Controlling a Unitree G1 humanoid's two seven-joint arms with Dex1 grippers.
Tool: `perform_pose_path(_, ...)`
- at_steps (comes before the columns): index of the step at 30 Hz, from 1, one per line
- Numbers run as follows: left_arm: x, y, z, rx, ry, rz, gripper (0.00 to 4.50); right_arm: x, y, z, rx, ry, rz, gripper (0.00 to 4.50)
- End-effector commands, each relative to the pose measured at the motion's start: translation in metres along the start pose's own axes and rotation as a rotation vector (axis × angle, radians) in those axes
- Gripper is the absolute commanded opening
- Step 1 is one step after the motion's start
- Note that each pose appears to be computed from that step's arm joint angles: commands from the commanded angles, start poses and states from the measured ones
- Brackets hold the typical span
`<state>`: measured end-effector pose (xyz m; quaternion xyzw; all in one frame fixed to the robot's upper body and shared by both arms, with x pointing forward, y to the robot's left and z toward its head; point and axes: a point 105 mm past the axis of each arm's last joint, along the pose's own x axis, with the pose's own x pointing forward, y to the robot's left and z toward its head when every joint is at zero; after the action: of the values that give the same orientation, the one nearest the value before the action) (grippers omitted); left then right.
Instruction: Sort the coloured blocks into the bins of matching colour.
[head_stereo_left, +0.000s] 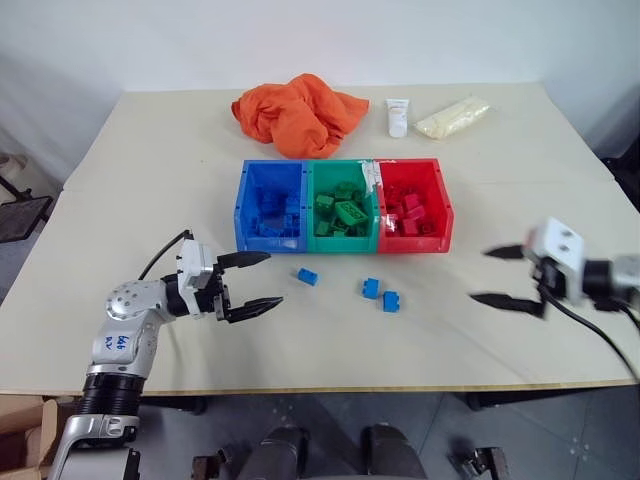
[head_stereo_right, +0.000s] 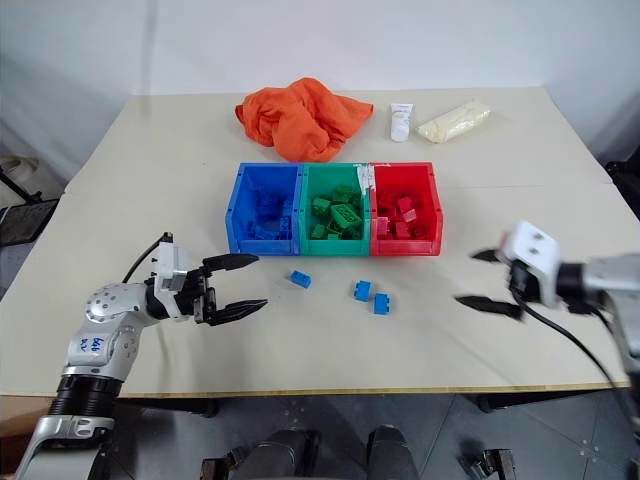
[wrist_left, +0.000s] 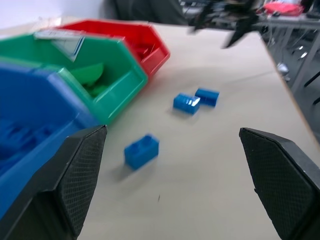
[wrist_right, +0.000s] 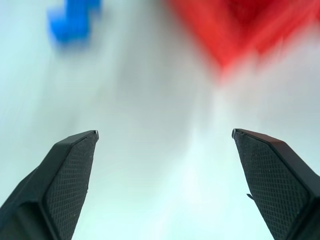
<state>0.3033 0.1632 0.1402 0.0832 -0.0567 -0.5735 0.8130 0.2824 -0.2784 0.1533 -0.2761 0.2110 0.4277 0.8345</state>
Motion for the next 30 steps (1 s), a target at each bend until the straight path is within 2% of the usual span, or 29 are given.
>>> perform_pose_path(1, -0.004, 0.0, 0.005, 0.036, -0.002, -0.004, 4.5, -0.013, 0.003, 0.008, -0.047, 0.009, -0.007, 4.49)
perform_pose_path(4, -0.002, -0.001, 0.005, 0.037, -0.006, -0.008, 4.5, 0.001, 0.013, 0.015, -0.067, -0.003, 0.032, 4.49)
perform_pose_path(13, 0.001, -0.02, 0.002, 0.029, -0.007, -0.028, 4.5, 0.066, 0.049, 0.066, -0.129, -0.158, 0.212, 4.49)
perform_pose_path(17, 0.002, -0.029, 0.002, 0.021, -0.009, -0.031, 4.5, 0.091, 0.054, 0.071, -0.123, -0.169, 0.251, 4.49)
perform_pose_path(25, -0.003, -0.034, 0.003, 0.019, -0.001, 0.005, 4.5, 0.123, 0.052, 0.056, -0.082, -0.158, 0.285, 4.49)
perform_pose_path(28, -0.003, -0.035, 0.003, 0.017, -0.003, 0.01, 4.5, 0.128, 0.052, 0.05, -0.074, -0.137, 0.297, 3.95)
perform_pose_path(30, -0.002, -0.035, 0.003, 0.016, -0.004, 0.013, 4.5, 0.128, 0.051, 0.053, -0.077, -0.162, 0.287, 3.26)
